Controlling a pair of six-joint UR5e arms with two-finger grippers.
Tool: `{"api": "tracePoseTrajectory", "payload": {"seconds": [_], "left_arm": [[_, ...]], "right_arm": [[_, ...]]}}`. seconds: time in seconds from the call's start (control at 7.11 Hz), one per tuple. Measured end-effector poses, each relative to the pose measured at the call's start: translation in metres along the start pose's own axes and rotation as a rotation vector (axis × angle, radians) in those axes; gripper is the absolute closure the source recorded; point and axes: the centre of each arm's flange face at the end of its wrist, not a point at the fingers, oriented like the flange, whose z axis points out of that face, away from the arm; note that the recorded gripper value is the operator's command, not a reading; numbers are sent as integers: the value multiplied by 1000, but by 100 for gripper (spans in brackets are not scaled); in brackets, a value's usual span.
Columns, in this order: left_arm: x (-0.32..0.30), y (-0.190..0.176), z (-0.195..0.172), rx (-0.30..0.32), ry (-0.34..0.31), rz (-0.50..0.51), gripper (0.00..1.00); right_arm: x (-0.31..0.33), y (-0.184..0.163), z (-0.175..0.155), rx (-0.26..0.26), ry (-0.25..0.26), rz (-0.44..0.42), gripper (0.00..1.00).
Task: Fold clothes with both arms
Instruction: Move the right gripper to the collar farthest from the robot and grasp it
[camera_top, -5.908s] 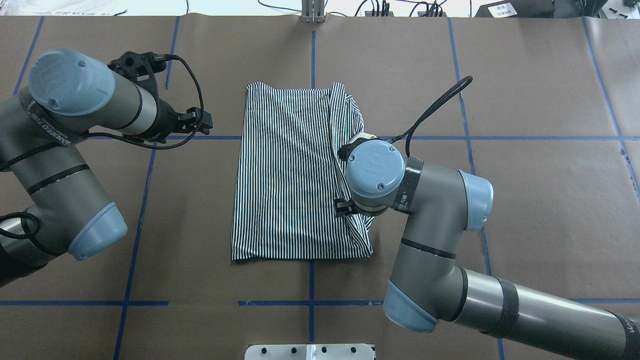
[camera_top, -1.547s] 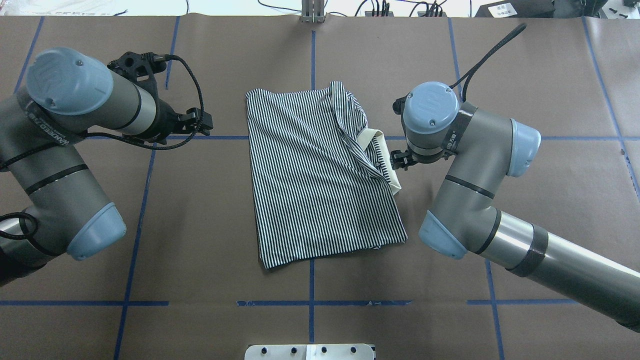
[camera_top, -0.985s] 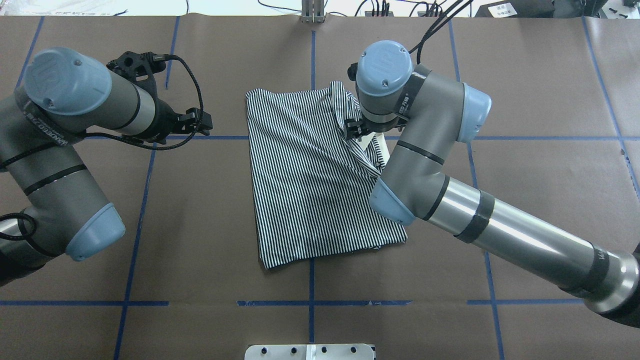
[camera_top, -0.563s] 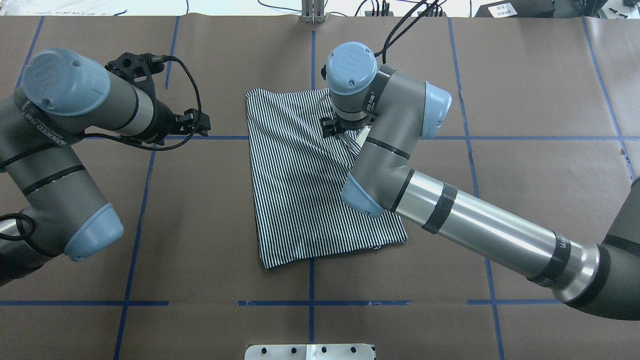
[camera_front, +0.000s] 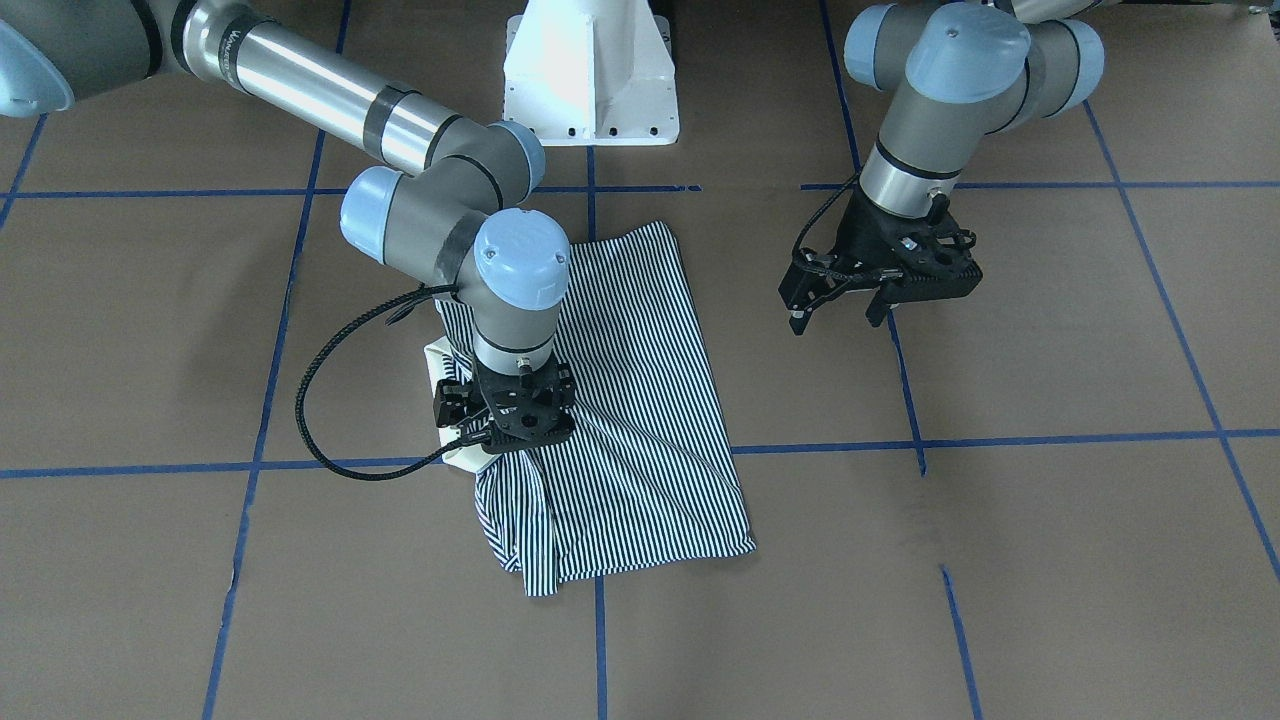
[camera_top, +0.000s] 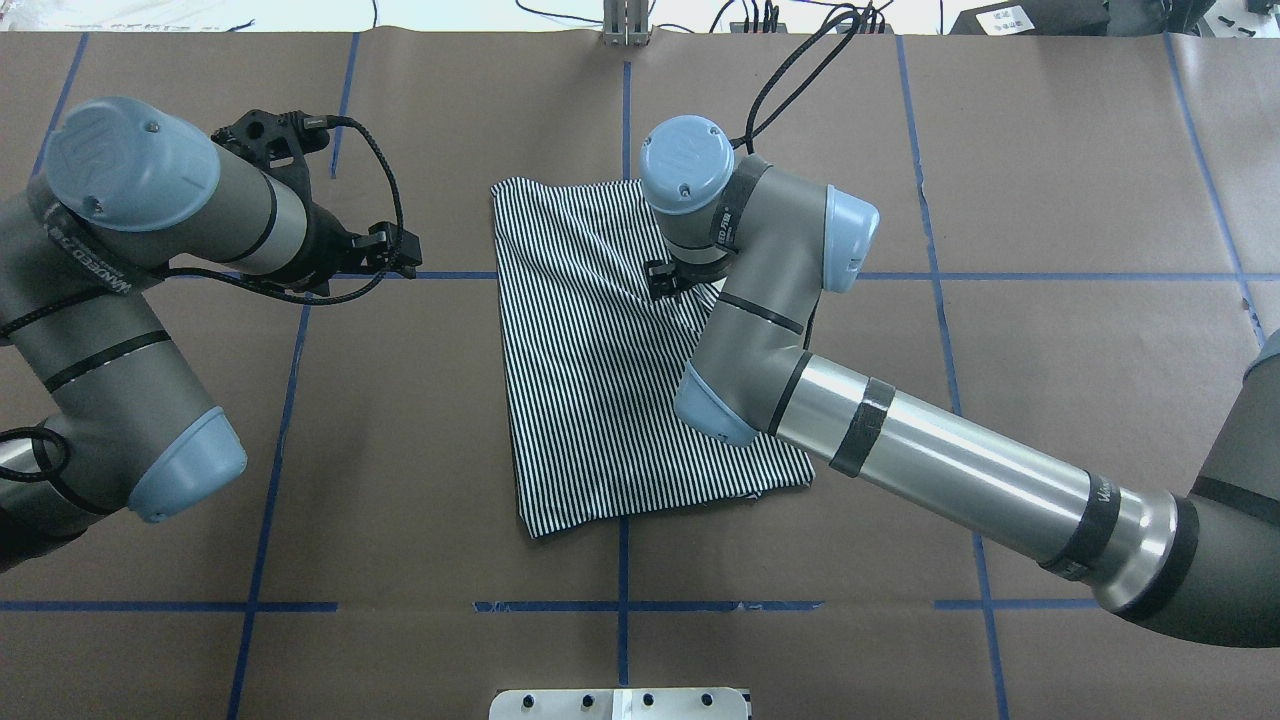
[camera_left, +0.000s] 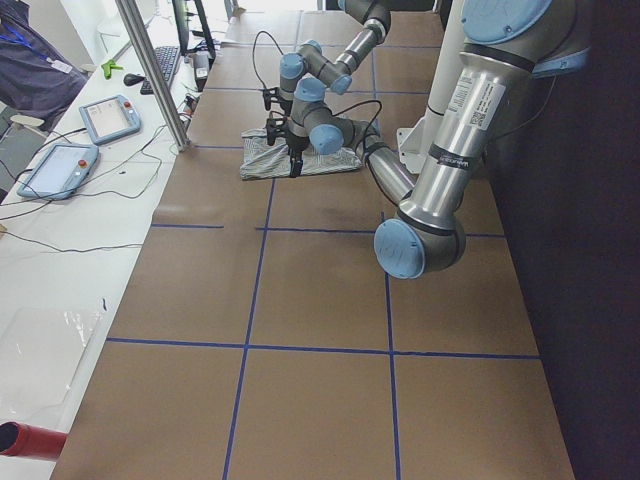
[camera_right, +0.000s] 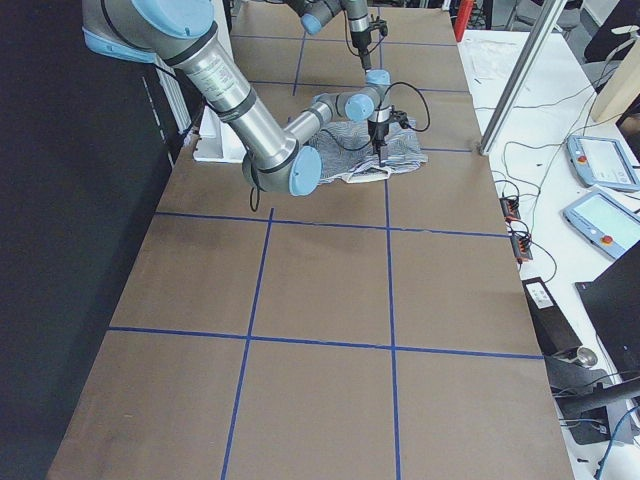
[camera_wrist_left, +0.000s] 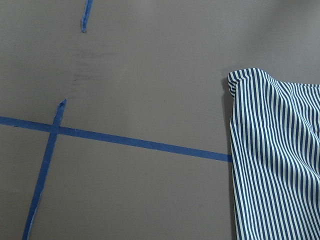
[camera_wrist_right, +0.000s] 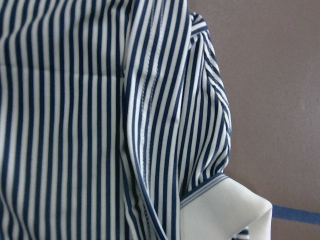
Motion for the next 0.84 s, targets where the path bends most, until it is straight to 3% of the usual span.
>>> {"api": "tracePoseTrajectory", "payload": {"seconds": [0.42, 0.84], "left_arm": [[-1, -1, 0, 0, -1, -1, 0], [-1, -1, 0, 0, -2, -2, 0]], "right_arm": [[7, 10, 16, -45, 42, 6, 0], [19, 4, 13, -60, 49, 23, 0]]}}
